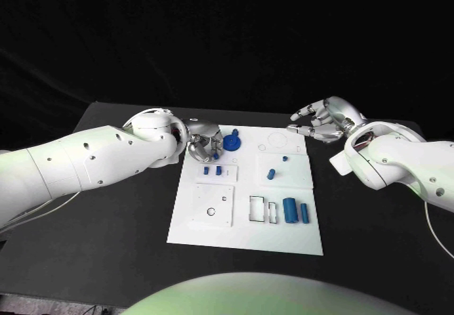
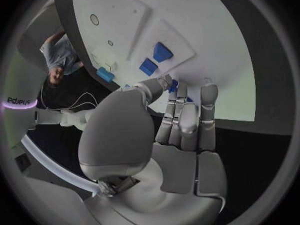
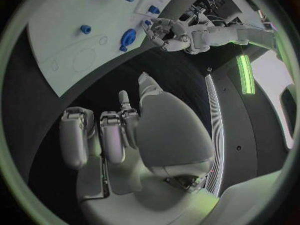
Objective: Assemble the parts on the task board
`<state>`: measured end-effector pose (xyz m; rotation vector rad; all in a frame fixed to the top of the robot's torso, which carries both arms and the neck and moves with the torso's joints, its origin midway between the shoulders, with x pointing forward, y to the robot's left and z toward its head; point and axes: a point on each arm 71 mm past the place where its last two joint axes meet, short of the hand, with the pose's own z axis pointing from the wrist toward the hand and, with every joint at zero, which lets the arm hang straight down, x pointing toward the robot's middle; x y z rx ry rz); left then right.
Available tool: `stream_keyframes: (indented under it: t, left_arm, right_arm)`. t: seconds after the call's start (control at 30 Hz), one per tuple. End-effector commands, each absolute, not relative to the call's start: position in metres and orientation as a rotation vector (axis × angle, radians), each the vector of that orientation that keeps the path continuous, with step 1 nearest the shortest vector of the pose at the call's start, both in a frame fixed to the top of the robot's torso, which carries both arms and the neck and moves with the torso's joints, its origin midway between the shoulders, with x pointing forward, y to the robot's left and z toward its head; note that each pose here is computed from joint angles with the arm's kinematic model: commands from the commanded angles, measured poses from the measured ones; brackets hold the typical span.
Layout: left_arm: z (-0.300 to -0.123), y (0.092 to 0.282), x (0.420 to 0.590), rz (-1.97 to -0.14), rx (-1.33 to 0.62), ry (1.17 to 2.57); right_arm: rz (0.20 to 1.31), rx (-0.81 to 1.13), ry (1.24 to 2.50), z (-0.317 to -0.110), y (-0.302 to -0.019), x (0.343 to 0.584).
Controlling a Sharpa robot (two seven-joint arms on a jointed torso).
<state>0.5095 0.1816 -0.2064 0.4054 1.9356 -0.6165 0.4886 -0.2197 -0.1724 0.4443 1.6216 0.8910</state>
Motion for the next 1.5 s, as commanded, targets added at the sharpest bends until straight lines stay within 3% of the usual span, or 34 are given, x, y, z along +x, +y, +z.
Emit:
stream_keyframes:
  t: [0.03, 0.67, 0.9, 1.2, 1.37, 1.5]
  left_arm:
    - [-0.206, 0.180, 0.509, -0.619, 0.406, 1.930]
    - [-0.205, 0.190, 0.513, -0.595, 0.376, 1.906]
    - [-0.202, 0.201, 0.513, -0.624, 0.326, 1.891]
    - [-0.185, 0.235, 0.513, -0.933, -0.092, 1.865]
    - [-0.171, 0.256, 0.511, -1.245, -0.461, 1.731]
    - [-0.165, 0.264, 0.509, -1.408, -0.644, 1.632]
  right_arm:
    - [0.896, 0.425, 1.624, -0.172, -0.218, 0.488]
    - [0.887, 0.427, 1.624, -0.173, -0.221, 0.490]
    - [0.877, 0.384, 1.643, -0.174, -0.222, 0.490]
    - [0.833, 0.153, 1.718, -0.177, -0.218, 0.487]
    - [0.731, -0.102, 1.745, -0.181, -0.212, 0.483]
    - [0.667, -0.224, 1.741, -0.186, -0.209, 0.480]
